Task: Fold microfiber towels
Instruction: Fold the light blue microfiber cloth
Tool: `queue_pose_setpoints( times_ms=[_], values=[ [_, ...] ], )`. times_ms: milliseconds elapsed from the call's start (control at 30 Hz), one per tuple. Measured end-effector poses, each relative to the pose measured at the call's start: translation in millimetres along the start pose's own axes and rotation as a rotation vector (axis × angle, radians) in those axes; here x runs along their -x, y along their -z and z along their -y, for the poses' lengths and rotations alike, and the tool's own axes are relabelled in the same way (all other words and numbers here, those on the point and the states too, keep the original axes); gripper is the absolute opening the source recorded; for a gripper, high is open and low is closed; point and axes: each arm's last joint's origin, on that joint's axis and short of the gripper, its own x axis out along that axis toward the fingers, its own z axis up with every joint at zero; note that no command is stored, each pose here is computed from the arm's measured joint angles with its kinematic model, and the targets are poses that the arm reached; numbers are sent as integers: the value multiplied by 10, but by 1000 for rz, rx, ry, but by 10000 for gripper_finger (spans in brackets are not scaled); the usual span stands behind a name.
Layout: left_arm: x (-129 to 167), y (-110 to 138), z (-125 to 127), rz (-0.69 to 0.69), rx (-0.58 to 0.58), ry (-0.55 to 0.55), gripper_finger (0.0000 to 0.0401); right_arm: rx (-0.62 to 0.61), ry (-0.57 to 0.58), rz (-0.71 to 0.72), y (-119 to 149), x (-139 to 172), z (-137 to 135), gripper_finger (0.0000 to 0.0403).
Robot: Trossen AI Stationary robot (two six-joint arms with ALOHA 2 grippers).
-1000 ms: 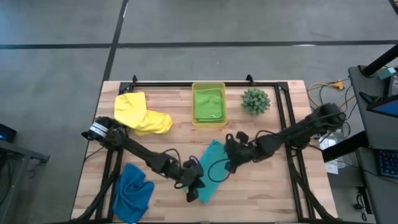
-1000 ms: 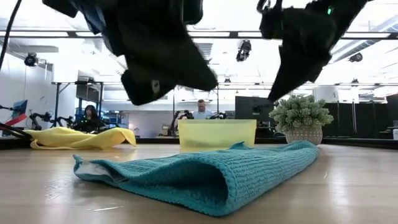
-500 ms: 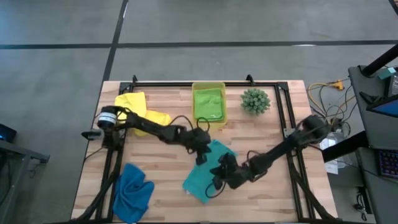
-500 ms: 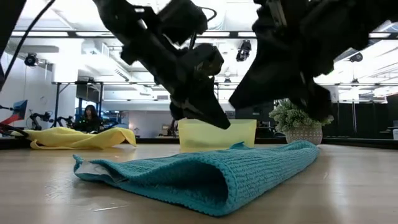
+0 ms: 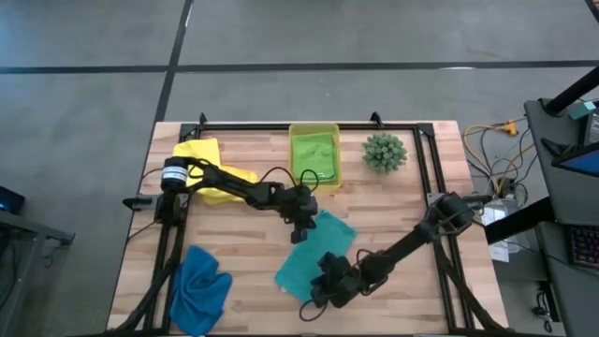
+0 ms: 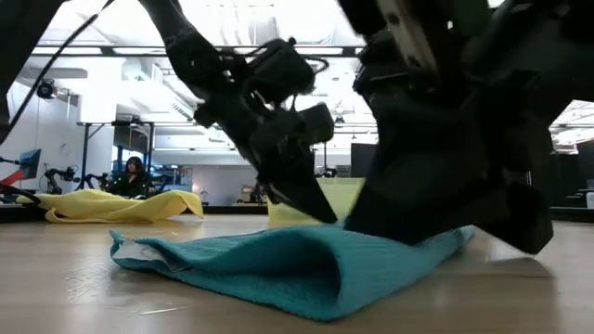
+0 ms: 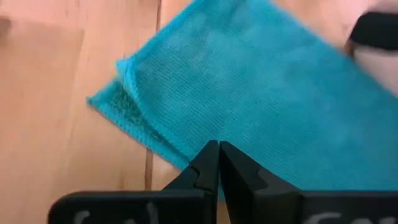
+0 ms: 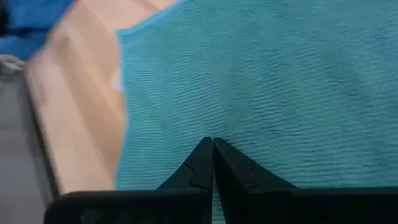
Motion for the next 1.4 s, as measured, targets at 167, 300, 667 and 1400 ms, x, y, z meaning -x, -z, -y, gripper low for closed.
queue_pose_setpoints(
  times_ms=[167, 300, 667, 1400],
  values=[
    [-45, 91, -25, -70, 20, -7, 0, 68, 136, -66, -42, 150, 18, 8],
    [-30, 161, -27, -100, 40, -7, 0, 125, 189, -148, -62, 259, 55, 8],
    [212, 80, 84, -75, 118, -60, 0, 245, 257, -190, -179, 618, 133, 9],
    [1419, 98, 1358, -84, -220, 255, 0, 489, 127, -108, -89, 1576, 309, 9]
  ],
)
